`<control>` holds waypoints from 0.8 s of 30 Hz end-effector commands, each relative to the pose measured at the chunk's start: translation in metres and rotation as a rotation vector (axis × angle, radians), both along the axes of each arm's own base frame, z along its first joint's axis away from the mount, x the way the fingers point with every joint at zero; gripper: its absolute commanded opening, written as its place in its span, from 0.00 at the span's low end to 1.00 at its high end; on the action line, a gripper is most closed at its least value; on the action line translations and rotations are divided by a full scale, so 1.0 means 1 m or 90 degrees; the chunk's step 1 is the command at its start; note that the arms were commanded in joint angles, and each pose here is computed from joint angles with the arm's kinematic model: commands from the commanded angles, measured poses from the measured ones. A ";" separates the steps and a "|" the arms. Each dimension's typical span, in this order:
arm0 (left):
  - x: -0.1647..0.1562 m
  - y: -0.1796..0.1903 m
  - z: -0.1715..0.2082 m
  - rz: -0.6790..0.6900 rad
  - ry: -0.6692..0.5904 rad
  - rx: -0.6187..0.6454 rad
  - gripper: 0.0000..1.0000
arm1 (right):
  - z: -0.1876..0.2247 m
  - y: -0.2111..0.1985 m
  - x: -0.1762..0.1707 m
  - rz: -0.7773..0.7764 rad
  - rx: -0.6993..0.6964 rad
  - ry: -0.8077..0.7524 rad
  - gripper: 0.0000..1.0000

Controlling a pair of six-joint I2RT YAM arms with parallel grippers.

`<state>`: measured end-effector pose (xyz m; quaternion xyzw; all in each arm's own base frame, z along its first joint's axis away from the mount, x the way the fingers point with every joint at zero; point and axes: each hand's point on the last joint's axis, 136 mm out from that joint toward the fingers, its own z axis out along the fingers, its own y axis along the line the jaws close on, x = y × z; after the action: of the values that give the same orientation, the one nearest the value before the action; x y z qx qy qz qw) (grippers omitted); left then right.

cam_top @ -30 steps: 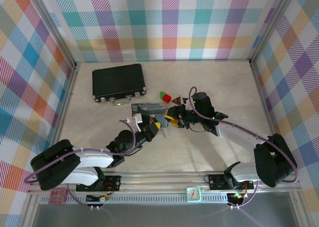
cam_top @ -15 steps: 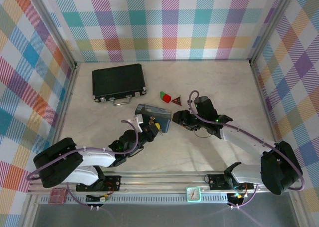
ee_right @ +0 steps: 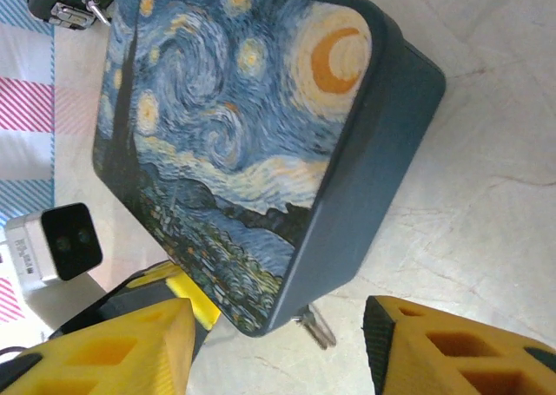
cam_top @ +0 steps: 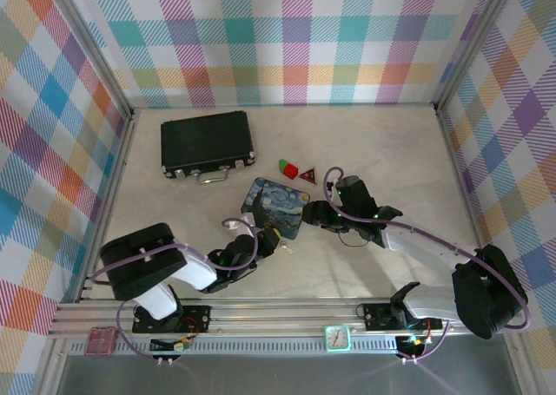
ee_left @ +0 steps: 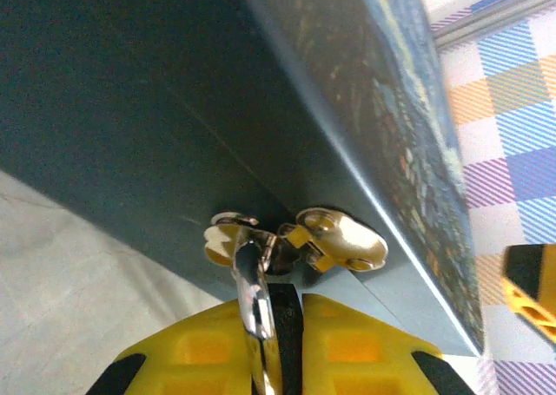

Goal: Unlock the padlock with the key

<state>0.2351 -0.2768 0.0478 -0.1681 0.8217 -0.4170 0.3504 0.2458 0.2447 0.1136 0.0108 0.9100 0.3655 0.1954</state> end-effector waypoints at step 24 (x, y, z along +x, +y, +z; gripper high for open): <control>-0.001 0.079 0.035 0.123 0.070 0.096 1.00 | -0.016 0.021 0.058 0.006 -0.138 -0.096 0.75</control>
<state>0.2415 -0.2386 0.1226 -0.2391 0.7889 -0.4232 0.3759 0.2878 0.2554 0.0892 -0.0159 0.9326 0.2730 0.2354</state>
